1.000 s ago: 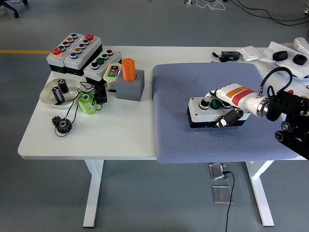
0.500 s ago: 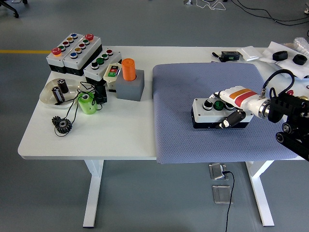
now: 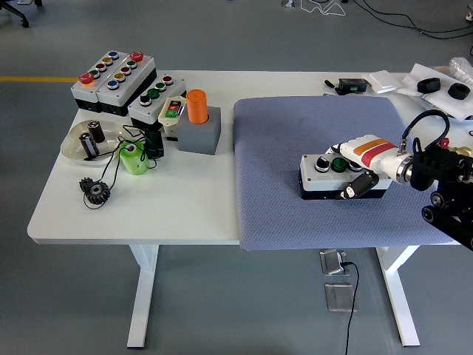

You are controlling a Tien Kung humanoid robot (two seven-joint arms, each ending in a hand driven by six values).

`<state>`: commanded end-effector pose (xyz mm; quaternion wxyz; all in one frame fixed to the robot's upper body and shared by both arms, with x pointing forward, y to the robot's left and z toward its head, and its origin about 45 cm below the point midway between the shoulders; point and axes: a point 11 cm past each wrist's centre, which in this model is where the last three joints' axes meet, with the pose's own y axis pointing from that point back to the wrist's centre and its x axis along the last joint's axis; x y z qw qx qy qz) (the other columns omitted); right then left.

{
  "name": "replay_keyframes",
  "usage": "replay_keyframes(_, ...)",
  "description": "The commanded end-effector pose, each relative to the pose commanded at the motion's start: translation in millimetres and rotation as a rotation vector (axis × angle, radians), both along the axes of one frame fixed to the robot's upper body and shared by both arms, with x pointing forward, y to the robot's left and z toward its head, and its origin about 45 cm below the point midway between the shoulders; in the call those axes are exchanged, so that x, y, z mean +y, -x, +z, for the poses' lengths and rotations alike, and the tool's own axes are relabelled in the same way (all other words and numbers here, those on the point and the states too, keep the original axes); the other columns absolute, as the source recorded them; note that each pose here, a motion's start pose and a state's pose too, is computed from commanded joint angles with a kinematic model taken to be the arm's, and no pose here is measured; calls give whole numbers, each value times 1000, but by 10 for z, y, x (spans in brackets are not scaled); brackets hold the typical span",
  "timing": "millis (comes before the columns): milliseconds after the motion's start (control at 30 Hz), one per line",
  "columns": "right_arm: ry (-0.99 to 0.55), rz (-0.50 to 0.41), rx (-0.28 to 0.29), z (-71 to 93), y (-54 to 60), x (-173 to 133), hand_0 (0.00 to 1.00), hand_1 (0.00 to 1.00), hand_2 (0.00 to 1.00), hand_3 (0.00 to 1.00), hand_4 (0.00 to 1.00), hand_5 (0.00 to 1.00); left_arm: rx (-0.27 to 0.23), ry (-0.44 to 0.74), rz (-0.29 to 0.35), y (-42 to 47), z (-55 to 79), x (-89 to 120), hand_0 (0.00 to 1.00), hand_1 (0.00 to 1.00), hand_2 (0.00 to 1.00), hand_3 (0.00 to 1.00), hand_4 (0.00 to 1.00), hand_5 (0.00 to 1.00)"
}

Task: Pick up the button,place it on the desk,press the button,press the button

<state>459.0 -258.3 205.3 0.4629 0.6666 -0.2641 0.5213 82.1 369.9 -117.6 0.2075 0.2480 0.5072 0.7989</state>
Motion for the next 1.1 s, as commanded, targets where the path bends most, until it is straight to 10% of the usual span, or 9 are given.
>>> replay_keyframes(267, 1, -4, 4, 7, 9, -32, 493, 474, 556, 732, 719, 197, -2, 1, -2, -12, 1, -3, 652, 706, 725, 511, 317, 937)
replay_keyframes(300, -2, -6, 9, 7, 11, -35, 641, 598, 694, 870, 767, 224, -2, 1, -2, -14, 2, -2, 652, 706, 725, 511, 318, 938)
replay_keyframes(467, -12, -17, 30, 0, 17, -53, 641, 598, 694, 870, 767, 224, -2, 1, -3, -14, 1, -4, 652, 706, 725, 511, 318, 938)
replay_keyframes(500, -13, -19, 32, -1, 18, -56, 786, 709, 830, 959, 811, 235, -2, 1, -3, -14, 1, -4, 652, 706, 726, 511, 318, 937)
replay_keyframes(1100, -161, -72, 73, 190, 132, -192, 964, 888, 995, 998, 891, 294, -10, 1, -1, -47, 8, -1, 651, 706, 726, 510, 319, 938)
